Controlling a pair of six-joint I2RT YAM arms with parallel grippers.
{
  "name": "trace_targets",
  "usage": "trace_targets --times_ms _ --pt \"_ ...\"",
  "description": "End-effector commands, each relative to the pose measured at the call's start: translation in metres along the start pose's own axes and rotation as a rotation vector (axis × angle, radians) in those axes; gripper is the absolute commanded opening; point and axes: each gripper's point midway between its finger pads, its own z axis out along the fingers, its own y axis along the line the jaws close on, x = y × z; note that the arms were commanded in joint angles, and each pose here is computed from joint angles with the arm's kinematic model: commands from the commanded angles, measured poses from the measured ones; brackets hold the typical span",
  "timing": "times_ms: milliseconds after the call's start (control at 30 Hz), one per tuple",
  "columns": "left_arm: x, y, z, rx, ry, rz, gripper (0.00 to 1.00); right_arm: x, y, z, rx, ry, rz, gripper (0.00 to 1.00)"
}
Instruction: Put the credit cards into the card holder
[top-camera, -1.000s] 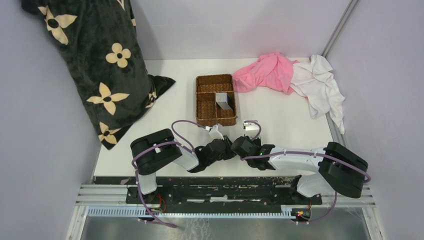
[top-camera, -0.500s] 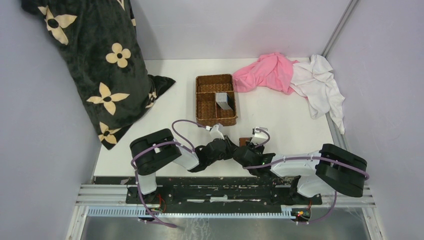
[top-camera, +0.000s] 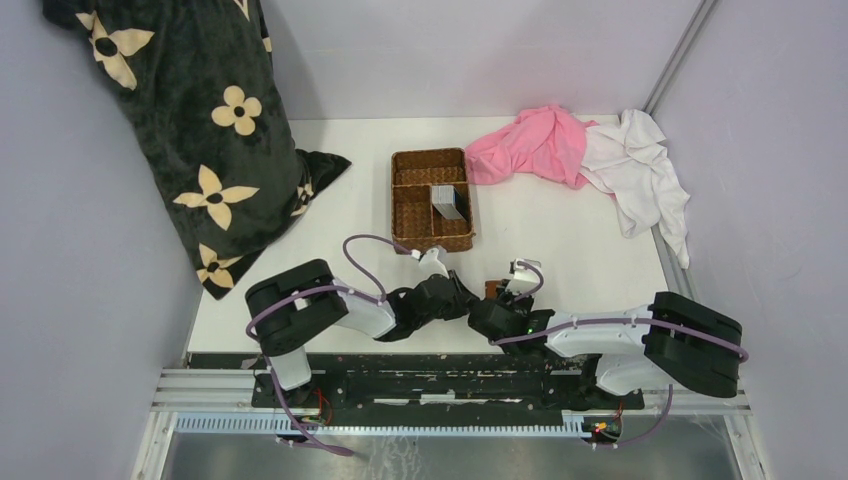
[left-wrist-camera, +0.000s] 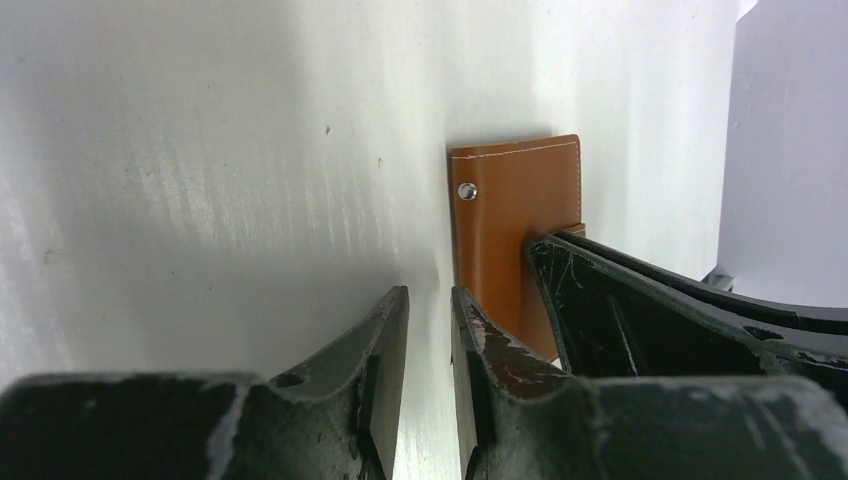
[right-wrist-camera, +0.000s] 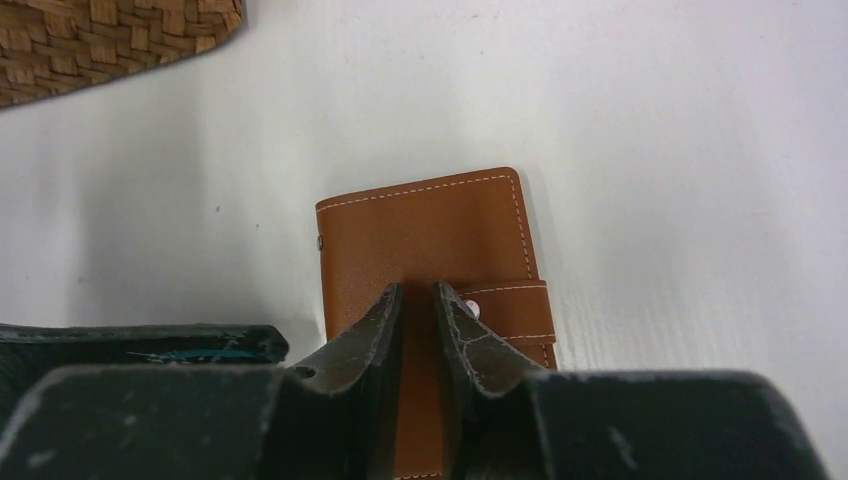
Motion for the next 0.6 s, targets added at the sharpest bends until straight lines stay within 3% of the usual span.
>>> trace_targets --times_ms 0,200,567 --pt "0.026 0.106 -0.029 -0.365 0.137 0.241 0.34 0.022 -0.034 -0.007 0.065 0.104 -0.186 0.26" --pt "0.015 0.090 -0.031 -0.342 0.114 0.251 0.34 0.012 -0.017 -0.007 0.022 0.090 -0.198 0.38" --pt "0.013 0.077 -0.031 -0.306 0.110 0.242 0.34 -0.030 0.028 -0.016 -0.113 0.012 -0.209 0.40"
